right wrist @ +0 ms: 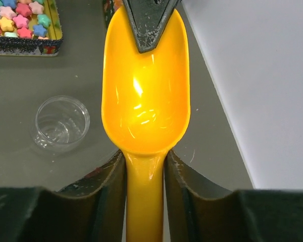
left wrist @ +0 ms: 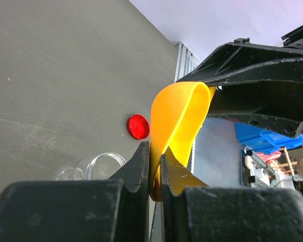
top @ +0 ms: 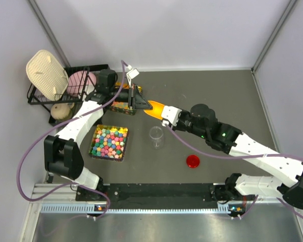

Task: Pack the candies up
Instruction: Adjust the spatula, then pick up the storage box at the center of the board.

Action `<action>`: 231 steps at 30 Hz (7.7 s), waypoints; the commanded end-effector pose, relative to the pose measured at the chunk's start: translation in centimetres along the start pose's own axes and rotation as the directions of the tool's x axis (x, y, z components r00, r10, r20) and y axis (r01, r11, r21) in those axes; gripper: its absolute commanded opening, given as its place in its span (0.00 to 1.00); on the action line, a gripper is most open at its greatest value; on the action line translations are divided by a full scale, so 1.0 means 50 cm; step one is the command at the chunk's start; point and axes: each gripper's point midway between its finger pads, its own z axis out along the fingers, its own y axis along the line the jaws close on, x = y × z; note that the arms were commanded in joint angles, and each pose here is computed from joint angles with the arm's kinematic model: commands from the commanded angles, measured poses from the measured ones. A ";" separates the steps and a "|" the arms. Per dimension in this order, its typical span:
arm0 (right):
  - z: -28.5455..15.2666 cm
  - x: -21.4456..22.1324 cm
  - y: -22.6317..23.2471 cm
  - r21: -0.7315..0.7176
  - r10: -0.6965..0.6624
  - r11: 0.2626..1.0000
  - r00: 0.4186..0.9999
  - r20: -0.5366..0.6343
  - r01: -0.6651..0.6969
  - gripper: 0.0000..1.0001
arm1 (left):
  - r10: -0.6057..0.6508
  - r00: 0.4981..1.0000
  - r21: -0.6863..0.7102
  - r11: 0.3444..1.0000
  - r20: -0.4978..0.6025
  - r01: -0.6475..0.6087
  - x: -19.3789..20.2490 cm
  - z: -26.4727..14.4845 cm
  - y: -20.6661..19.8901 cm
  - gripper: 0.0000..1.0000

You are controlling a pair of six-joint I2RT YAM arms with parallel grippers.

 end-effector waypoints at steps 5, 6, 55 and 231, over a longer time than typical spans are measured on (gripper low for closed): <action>0.004 -0.074 0.005 -0.046 0.016 0.999 0.991 0.130 -0.010 0.00 | 0.075 0.997 0.093 0.993 -0.005 -0.074 -0.005 0.006 -0.062 0.00; 0.005 -0.073 0.005 -0.045 0.016 0.999 0.992 0.129 -0.010 0.00 | 0.076 0.997 0.092 0.993 -0.005 -0.075 -0.005 0.005 -0.062 0.00; -0.125 0.109 -0.144 0.317 0.177 0.937 0.982 -0.070 -0.147 0.00 | 0.067 0.993 -0.967 0.229 -0.101 -0.114 -0.138 -0.276 0.524 0.99; 0.076 -0.002 -0.306 0.093 -0.147 0.973 0.873 -0.466 0.213 0.00 | 0.079 0.981 -0.855 0.506 0.177 0.114 -0.180 -0.185 0.626 0.00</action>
